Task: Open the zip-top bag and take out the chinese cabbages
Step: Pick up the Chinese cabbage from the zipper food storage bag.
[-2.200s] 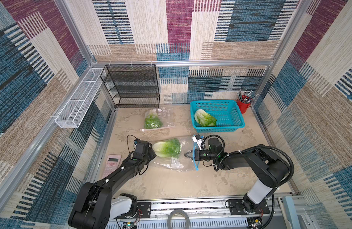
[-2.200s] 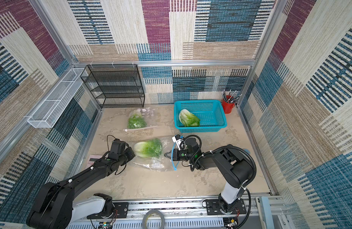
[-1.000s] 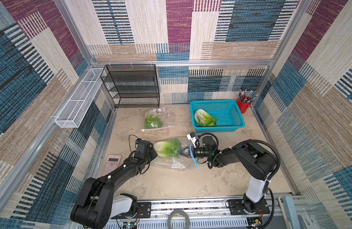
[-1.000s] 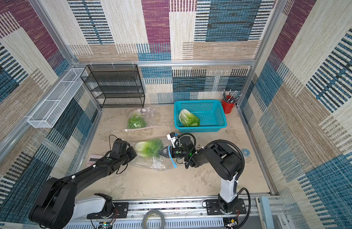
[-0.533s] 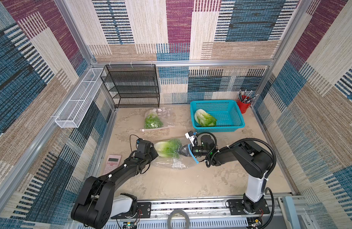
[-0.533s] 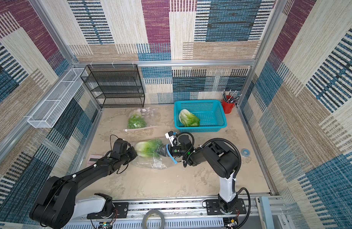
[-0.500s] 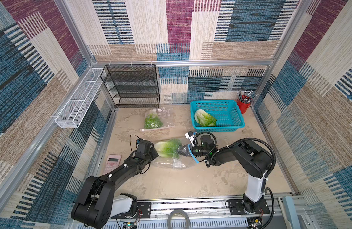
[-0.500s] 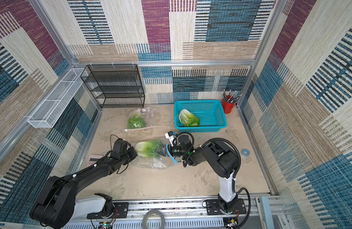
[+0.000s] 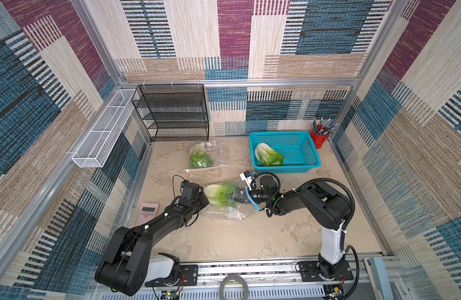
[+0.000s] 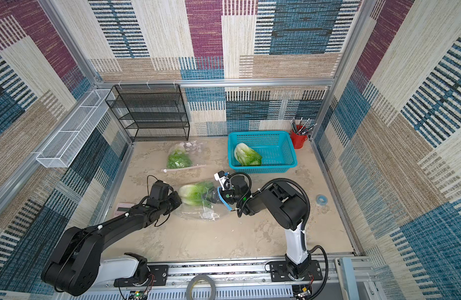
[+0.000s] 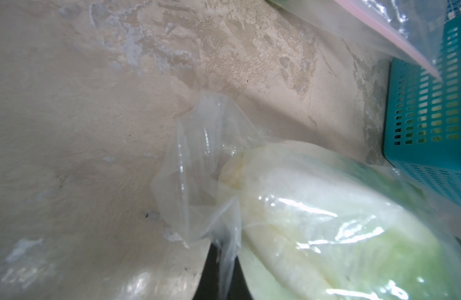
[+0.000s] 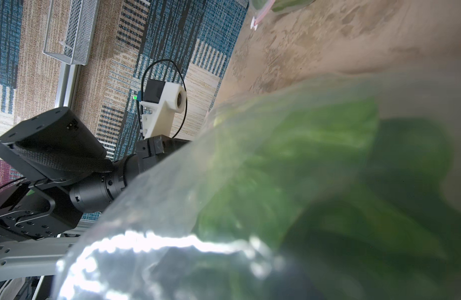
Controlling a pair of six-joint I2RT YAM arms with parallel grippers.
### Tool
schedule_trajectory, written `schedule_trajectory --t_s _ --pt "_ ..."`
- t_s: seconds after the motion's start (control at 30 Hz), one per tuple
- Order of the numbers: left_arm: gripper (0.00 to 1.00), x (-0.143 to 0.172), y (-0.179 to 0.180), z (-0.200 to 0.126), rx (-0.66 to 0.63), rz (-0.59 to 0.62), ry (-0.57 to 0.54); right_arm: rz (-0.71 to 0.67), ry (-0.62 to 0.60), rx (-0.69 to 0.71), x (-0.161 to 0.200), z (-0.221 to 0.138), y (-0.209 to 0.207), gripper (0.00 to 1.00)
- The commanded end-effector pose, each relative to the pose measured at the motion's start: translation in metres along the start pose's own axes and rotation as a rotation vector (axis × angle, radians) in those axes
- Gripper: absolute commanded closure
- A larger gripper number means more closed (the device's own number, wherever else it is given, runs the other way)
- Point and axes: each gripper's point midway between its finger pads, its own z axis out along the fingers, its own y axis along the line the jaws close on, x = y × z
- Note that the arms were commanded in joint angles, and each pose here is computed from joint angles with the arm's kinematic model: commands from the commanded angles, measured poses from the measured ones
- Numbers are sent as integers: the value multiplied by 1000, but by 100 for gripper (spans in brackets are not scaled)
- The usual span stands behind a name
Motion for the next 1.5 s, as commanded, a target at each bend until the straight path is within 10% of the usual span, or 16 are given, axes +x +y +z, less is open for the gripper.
schedule_trajectory --t_s 0.0,0.23,1.47 --pt "100 -1 -11 1 43 -18 5 -16 -25 -24 -7 1 7 58" --pt "100 -3 -9 -3 41 -23 -26 -32 -21 0 -6 -3 8 100" --pt "100 -17 47 -43 -197 -21 -188 -101 81 12 24 -55 33 100"
